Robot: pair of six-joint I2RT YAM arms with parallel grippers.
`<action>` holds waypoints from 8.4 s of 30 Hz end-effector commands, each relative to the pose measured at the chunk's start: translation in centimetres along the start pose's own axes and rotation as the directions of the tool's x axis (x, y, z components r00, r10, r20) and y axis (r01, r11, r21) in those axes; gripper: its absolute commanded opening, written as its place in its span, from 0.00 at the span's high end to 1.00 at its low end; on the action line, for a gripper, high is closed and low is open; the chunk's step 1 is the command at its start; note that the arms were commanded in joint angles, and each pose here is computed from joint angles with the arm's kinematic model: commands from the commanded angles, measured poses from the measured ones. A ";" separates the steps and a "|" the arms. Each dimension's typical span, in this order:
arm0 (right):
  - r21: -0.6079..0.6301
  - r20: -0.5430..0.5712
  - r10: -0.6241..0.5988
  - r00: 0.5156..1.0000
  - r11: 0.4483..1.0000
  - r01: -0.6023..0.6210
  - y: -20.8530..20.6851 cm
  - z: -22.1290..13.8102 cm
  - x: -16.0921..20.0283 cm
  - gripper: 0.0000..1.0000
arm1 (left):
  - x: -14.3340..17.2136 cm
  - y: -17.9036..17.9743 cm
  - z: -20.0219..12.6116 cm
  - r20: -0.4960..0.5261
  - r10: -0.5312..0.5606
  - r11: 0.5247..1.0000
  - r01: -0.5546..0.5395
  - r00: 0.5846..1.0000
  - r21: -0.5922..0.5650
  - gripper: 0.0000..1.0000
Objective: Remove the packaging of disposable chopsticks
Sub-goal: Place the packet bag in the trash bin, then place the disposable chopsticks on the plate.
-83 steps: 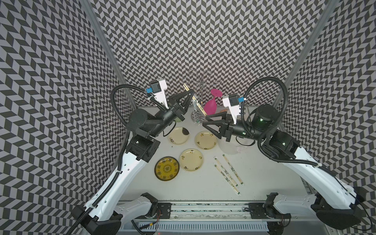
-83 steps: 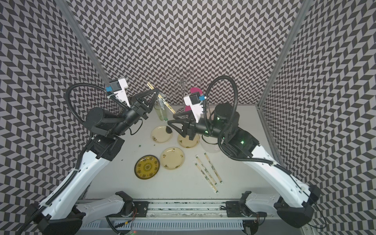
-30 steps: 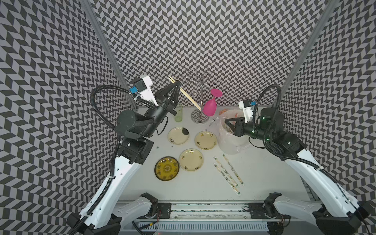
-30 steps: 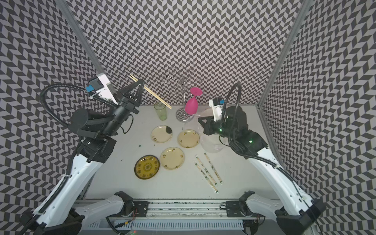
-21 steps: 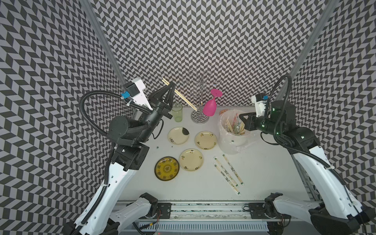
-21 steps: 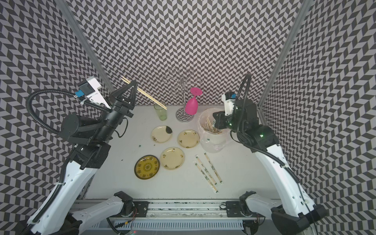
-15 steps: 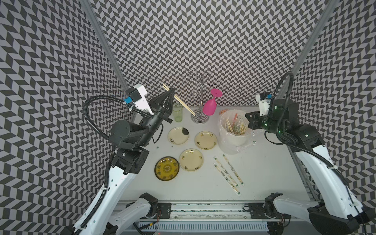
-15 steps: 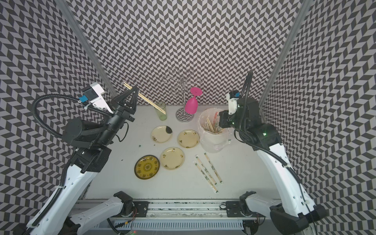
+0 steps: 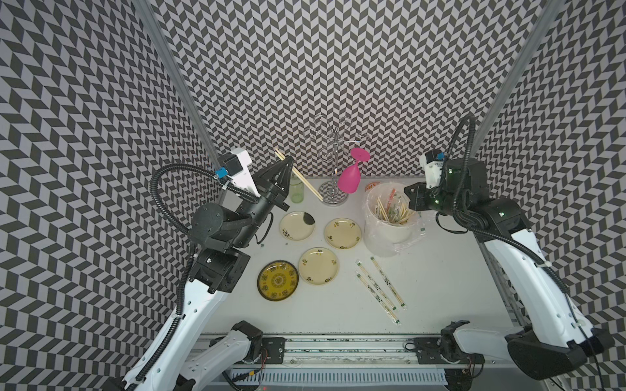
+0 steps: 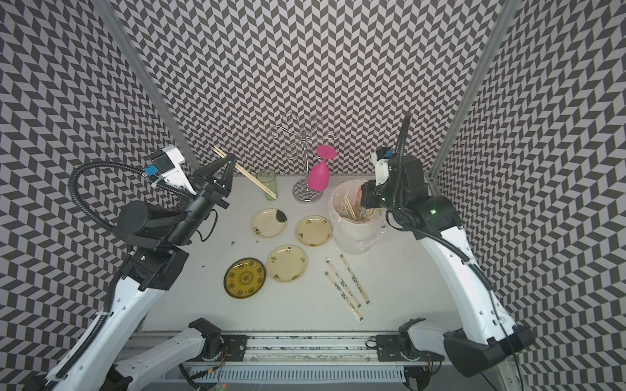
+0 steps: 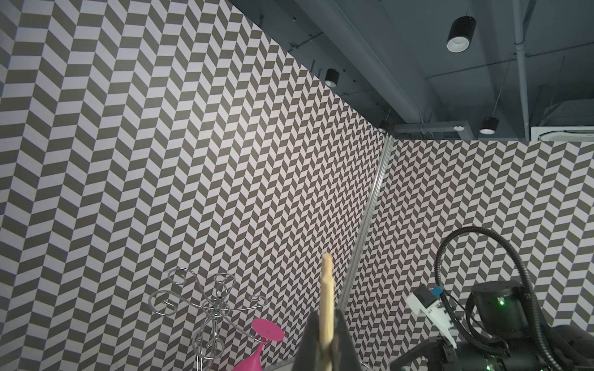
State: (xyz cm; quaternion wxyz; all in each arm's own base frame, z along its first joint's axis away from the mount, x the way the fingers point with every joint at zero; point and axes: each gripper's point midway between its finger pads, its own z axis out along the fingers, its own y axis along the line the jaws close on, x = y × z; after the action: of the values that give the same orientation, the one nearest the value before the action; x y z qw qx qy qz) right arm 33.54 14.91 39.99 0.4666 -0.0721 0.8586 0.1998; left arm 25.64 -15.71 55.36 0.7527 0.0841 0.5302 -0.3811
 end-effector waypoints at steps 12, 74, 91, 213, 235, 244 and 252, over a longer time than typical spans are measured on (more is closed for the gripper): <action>0.039 0.112 -0.071 0.991 0.997 0.067 0.0 0.0 -4.0 1.00 | -1.7 0.2 -1.9 0.041 0.056 0.997 -0.054 0.998 -0.049 1.00; -0.718 0.298 -0.244 0.923 0.580 0.385 20.0 -3.4 2.5 0.49 | 8.1 -3.0 -0.7 -0.395 -0.030 0.951 0.147 0.918 0.271 1.00; -0.826 0.222 -0.287 0.932 0.453 0.336 24.8 -2.7 7.9 0.54 | 10.2 -5.7 -3.4 -0.527 -0.107 0.820 0.374 0.843 0.433 1.00; -0.195 -0.715 0.352 0.604 0.729 -0.656 17.1 39.6 24.7 0.89 | 44.6 30.2 -10.0 -0.747 -0.587 0.792 0.033 0.311 -0.609 0.91; -0.192 -0.686 0.364 0.630 0.745 -0.639 17.1 39.0 23.2 0.65 | 44.7 30.0 -9.8 -0.746 -0.591 0.793 0.054 0.308 -0.606 0.90; -0.187 -0.658 0.377 0.652 0.757 -0.626 16.9 38.6 22.0 0.60 | 44.5 29.9 -9.6 -0.745 -0.590 0.795 0.060 0.311 -0.604 0.90; -0.174 -0.653 0.371 0.661 0.776 -0.607 16.7 38.2 22.0 0.55 | 44.3 29.9 -9.5 -0.744 -0.587 0.796 0.060 0.317 -0.602 0.90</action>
State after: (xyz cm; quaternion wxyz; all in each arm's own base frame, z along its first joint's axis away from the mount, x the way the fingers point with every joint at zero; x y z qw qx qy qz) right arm 45.19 47.47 5.23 0.0570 0.0237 0.8910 0.4498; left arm 44.60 -10.98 3.98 0.2281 -0.0252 0.9344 -0.2723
